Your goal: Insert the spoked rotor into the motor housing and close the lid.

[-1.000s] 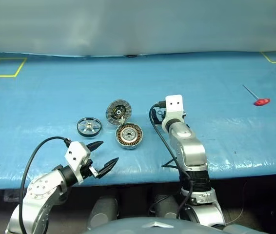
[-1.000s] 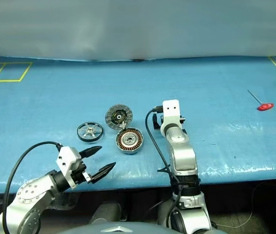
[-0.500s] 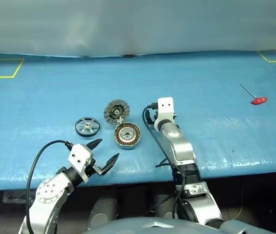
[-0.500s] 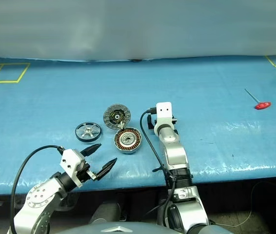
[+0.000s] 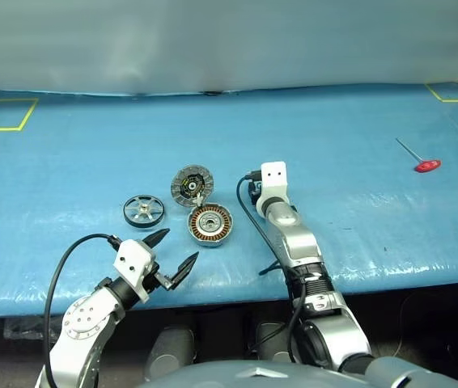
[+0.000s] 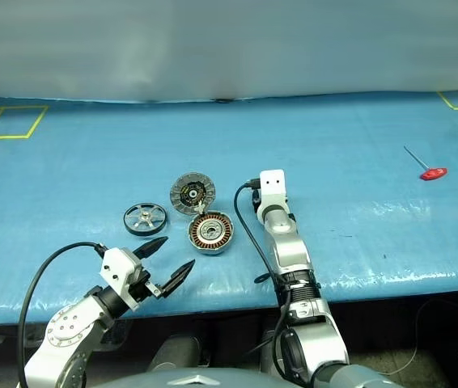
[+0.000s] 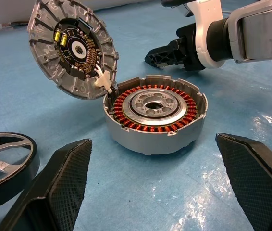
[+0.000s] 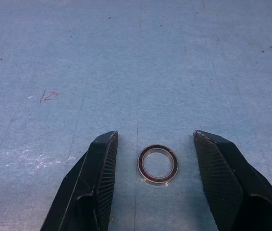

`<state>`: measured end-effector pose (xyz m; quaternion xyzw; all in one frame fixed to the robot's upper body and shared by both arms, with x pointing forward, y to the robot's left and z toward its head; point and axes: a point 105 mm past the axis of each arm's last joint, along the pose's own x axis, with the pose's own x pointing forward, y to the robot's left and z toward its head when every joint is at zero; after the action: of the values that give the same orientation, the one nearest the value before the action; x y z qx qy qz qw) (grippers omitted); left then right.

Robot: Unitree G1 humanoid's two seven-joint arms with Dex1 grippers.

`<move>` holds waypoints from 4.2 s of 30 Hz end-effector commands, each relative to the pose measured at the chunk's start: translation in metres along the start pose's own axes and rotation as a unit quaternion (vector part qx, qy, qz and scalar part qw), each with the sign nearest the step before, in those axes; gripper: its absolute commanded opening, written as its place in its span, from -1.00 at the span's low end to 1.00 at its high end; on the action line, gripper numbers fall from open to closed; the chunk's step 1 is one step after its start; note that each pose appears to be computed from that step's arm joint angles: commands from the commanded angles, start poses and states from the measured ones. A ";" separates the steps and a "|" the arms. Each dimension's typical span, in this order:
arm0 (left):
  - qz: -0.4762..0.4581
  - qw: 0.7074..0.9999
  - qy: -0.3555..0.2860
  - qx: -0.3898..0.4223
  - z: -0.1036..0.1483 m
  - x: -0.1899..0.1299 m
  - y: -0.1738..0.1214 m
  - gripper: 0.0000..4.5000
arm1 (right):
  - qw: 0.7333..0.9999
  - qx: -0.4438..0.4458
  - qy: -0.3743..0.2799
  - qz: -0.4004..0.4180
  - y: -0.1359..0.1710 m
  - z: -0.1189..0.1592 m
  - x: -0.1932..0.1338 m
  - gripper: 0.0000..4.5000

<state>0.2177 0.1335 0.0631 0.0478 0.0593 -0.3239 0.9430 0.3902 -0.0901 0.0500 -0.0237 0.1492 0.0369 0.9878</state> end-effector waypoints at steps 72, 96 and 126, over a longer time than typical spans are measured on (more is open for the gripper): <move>0.012 1.000 -0.001 0.009 -0.001 -0.005 0.005 1.00 | 0.938 -0.094 -0.023 0.333 0.095 0.005 -0.095 -0.70; 0.012 1.000 0.003 0.005 -0.002 -0.006 0.004 1.00 | 0.935 -0.086 -0.025 0.342 0.099 0.007 -0.100 0.18; 0.011 1.000 0.001 0.007 -0.001 -0.004 0.003 1.00 | 0.930 -0.095 -0.008 0.354 0.102 0.013 -0.103 -0.99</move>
<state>0.2167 0.1396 0.0579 0.0518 0.0691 -0.3129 0.9458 0.2844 0.0028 0.0746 -0.0645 0.1664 0.3972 0.9002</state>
